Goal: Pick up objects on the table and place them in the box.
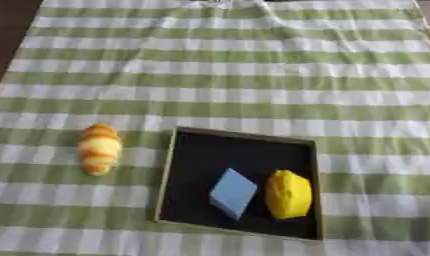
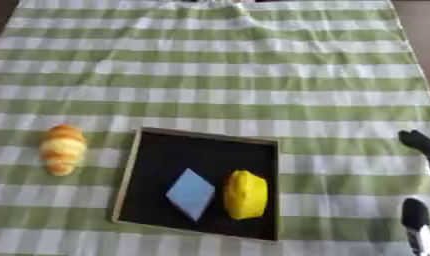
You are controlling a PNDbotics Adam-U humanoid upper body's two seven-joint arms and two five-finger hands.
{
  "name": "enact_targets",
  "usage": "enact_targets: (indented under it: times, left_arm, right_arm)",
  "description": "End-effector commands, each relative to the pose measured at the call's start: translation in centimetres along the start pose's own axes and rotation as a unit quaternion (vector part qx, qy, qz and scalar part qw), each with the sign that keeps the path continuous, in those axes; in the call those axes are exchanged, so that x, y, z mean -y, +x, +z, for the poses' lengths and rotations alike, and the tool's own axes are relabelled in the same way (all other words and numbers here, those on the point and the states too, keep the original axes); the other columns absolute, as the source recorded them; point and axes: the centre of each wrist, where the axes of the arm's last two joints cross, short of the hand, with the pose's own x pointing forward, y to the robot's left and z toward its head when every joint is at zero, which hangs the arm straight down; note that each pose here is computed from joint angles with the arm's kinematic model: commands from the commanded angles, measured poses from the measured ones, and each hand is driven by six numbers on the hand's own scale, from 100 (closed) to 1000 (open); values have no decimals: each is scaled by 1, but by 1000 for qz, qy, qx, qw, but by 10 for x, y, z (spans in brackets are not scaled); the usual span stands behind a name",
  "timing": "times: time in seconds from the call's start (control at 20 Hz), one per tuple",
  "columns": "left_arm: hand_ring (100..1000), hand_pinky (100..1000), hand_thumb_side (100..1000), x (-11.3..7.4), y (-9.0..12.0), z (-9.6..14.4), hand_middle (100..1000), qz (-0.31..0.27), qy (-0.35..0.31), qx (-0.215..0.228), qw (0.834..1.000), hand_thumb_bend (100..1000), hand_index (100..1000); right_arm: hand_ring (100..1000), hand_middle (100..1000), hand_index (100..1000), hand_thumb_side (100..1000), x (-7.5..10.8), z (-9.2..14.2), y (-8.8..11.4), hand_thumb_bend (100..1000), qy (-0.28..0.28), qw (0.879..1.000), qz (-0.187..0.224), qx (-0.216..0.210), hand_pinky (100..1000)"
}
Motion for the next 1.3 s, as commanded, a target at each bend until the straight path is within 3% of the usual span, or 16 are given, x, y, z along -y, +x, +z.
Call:
enact_targets:
  times: [0.05, 0.2, 0.25, 0.35, 0.5, 0.6, 0.75, 1.3]
  left_arm:
    - [816, 863, 218, -17, 9, -20, 758, -29, -55, 25, 998, 100, 869]
    - [824, 870, 227, -10, 12, -40, 764, -31, -94, 42, 994, 100, 876]
    - [823, 873, 310, -6, 12, -45, 762, -27, -108, 46, 993, 100, 883]
    - [821, 874, 381, 3, 11, -52, 756, -20, -144, 49, 988, 100, 888]
    - [821, 876, 408, 14, 10, -59, 754, -7, -186, 47, 981, 100, 888]
    - [825, 881, 351, 19, 9, -64, 758, -1, -212, 44, 976, 100, 894]
    - [826, 891, 186, 26, 10, -71, 761, 7, -244, 40, 969, 100, 896]
    - [810, 893, 173, 43, 44, -128, 746, 55, -263, 111, 957, 100, 886]
  right_arm:
    - [908, 826, 917, 470, -2, -3, 2, 100, 1, 1000, 6, 13, 1000]
    - [904, 823, 914, 470, -4, -3, 3, 100, 2, 1000, 9, 13, 1000]
    - [901, 820, 913, 470, -4, -3, 2, 100, 0, 1000, 10, 14, 1000]
    - [899, 818, 912, 470, -4, -3, 2, 100, -3, 1000, 12, 12, 1000]
    - [898, 816, 910, 470, -5, -3, 3, 100, -2, 1000, 14, 3, 1000]
    - [897, 815, 909, 470, -7, -4, 2, 100, 0, 1000, 13, -2, 1000]
    - [895, 812, 905, 470, -8, -5, 2, 100, 1, 1000, 11, -9, 1000]
    - [891, 803, 891, 470, -8, -7, 1, 100, -1, 999, -1, -47, 1000]
